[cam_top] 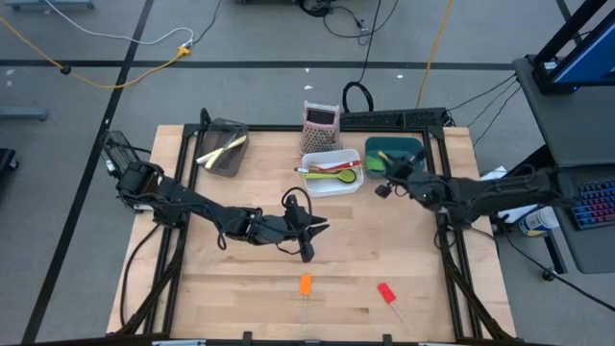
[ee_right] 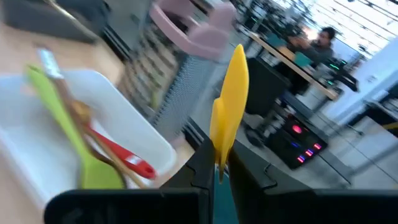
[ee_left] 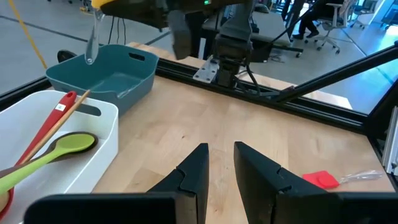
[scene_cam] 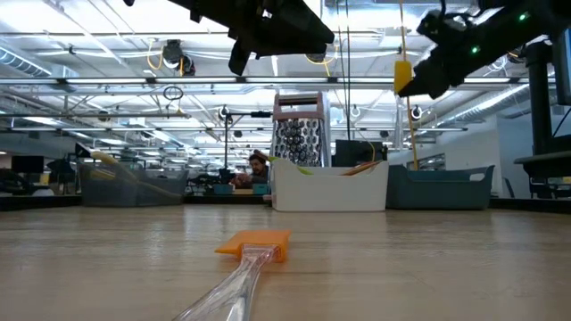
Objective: Pick & Place Kitchen Items
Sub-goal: Put the yellow spatula into the blue bin, then put the red spatula into the blue bin
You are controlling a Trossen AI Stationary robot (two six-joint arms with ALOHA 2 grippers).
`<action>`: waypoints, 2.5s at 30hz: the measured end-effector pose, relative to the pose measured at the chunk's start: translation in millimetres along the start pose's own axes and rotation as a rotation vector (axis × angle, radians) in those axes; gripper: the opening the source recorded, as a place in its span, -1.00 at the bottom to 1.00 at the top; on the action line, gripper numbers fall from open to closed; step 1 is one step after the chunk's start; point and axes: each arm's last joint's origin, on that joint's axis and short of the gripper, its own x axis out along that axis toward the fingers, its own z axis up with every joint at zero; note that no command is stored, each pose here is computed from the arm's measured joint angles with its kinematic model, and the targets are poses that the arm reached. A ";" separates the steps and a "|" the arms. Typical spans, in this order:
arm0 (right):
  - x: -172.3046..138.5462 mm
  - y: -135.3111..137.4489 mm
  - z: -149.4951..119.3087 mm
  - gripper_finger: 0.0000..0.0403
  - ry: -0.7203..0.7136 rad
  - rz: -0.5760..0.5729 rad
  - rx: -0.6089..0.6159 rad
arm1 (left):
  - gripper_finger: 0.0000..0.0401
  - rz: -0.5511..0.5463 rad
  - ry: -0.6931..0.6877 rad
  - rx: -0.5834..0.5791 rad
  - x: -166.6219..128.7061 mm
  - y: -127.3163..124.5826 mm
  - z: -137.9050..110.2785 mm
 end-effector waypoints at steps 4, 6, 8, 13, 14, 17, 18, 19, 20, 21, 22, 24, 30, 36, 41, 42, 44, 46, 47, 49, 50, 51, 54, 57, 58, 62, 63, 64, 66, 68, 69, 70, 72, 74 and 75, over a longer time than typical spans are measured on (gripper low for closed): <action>9.3 -8.7 -7.3 -0.90 0.070 -0.061 -0.014 | -0.62 0.000 0.000 0.000 0.0 0.0 0.0; 13.5 -12.4 -11.7 -0.90 0.099 -0.089 -0.017 | -0.62 0.000 0.001 0.001 0.0 0.0 -0.1; 17.5 -14.7 -18.5 -0.90 0.127 -0.114 -0.025 | -0.62 0.000 0.003 0.002 0.0 0.1 -0.3; 25.9 -17.8 -44.9 -0.90 0.214 -0.168 -0.060 | -0.62 0.001 0.004 0.003 0.0 0.1 -0.4; 27.1 -18.1 -51.3 -0.90 0.233 -0.177 -0.069 | -0.62 0.001 0.004 0.003 0.0 0.1 -0.4; 29.9 -18.6 -69.8 -0.90 0.274 -0.205 -0.081 | -0.62 0.001 0.004 0.004 0.0 0.1 -0.5; 30.4 -18.9 -76.1 -0.90 0.292 -0.212 -0.089 | -0.62 0.001 0.005 0.004 0.0 0.1 -0.5; 30.9 -19.3 -81.8 -0.90 0.310 -0.219 -0.096 | -0.62 0.001 0.005 0.004 0.0 0.1 -0.5; 31.1 -19.7 -87.1 -0.90 0.326 -0.227 -0.101 | -0.62 0.001 0.005 0.004 0.0 0.1 -0.5; 31.3 -20.1 -91.8 -0.90 0.339 -0.233 -0.104 | -0.62 0.001 0.005 0.004 0.0 0.1 -0.5; 31.4 -20.5 -96.6 -0.90 0.354 -0.240 -0.106 | -0.62 0.001 0.005 0.004 0.0 0.1 -0.5; 31.8 -21.8 -103.6 -0.90 0.376 -0.255 -0.097 | -0.62 0.001 0.005 0.005 0.0 0.1 -0.5; 31.8 -24.5 -117.8 -0.90 0.423 -0.285 -0.103 | -0.62 0.004 0.004 0.007 0.5 1.1 -0.2; 32.5 -25.2 -124.1 -0.84 0.444 -0.250 -0.097 | -0.62 0.009 0.003 0.001 1.5 2.9 0.5; 33.5 -26.6 -126.2 -0.67 0.455 -0.245 -0.082 | -0.62 0.010 0.002 -0.004 1.6 3.1 0.6; 33.8 -26.8 -126.4 -0.64 0.455 -0.239 -0.080 | -0.62 0.010 0.002 -0.004 1.6 3.1 0.6; 34.4 -26.9 -126.7 -0.59 0.456 -0.216 -0.075 | -0.62 0.010 0.002 -0.005 1.6 3.1 0.5; 34.8 -26.7 -126.7 -0.54 0.454 -0.196 -0.073 | -0.62 0.010 0.002 -0.005 1.6 3.1 0.5; 35.0 -26.9 -126.7 -0.51 0.453 -0.195 -0.073 | -0.62 0.010 0.002 -0.005 1.6 3.1 0.6; 35.1 -27.3 -126.8 -0.47 0.454 -0.198 -0.072 | -0.62 0.010 0.003 -0.005 1.6 3.1 0.5; 35.2 -27.3 -126.7 -0.45 0.454 -0.199 -0.071 | -0.62 0.010 0.002 -0.006 1.6 3.1 0.6; 35.2 -27.3 -126.7 -0.43 0.454 -0.199 -0.071 | -0.62 0.010 0.003 -0.007 1.6 3.1 0.4; 35.2 -27.3 -126.7 -0.37 0.453 -0.198 -0.071 | -0.62 0.010 0.002 -0.008 1.6 3.1 0.5; 35.5 -26.4 -126.4 -0.31 0.447 -0.166 -0.063 | -0.62 0.010 0.002 -0.008 1.6 3.1 0.5; 35.7 -26.0 -126.2 -0.29 0.443 -0.150 -0.059 | -0.62 0.010 0.003 -0.008 1.6 3.1 0.5; 36.3 -25.3 -125.1 -0.20 0.429 -0.127 -0.047 | -0.62 0.010 0.003 -0.007 1.6 3.1 0.4; 36.2 -25.3 -125.1 -0.18 0.429 -0.127 -0.047 | -0.62 0.010 0.003 -0.007 1.6 3.1 0.4; 36.2 -25.3 -125.0 -0.16 0.429 -0.128 -0.047 | -0.62 0.010 0.003 -0.007 1.6 3.2 0.5; 36.3 -25.3 -124.6 -0.11 0.425 -0.129 -0.046 | -0.62 0.010 0.004 -0.007 1.6 3.2 0.3; 36.0 -25.6 -124.2 -0.06 0.421 -0.130 -0.044 | -0.62 0.010 0.004 -0.007 1.5 3.2 0.3; 35.8 -25.9 -123.7 -0.04 0.417 -0.131 -0.041 | -0.62 0.010 0.004 -0.007 1.6 3.2 0.3; 35.6 -26.3 -123.2 -0.02 0.413 -0.133 -0.037 | -0.62 0.010 0.004 -0.006 1.5 3.2 0.3; 34.9 -27.1 -122.0 0.01 0.403 -0.136 -0.029 | -0.62 0.010 0.004 -0.006 1.6 3.2 0.3; 34.0 -28.1 -119.8 0.04 0.382 -0.142 -0.008 | -0.62 0.010 0.004 -0.006 1.6 3.2 0.3; 33.5 -28.4 -118.0 0.05 0.366 -0.144 0.006 | -0.62 0.011 0.004 -0.005 1.7 3.5 0.3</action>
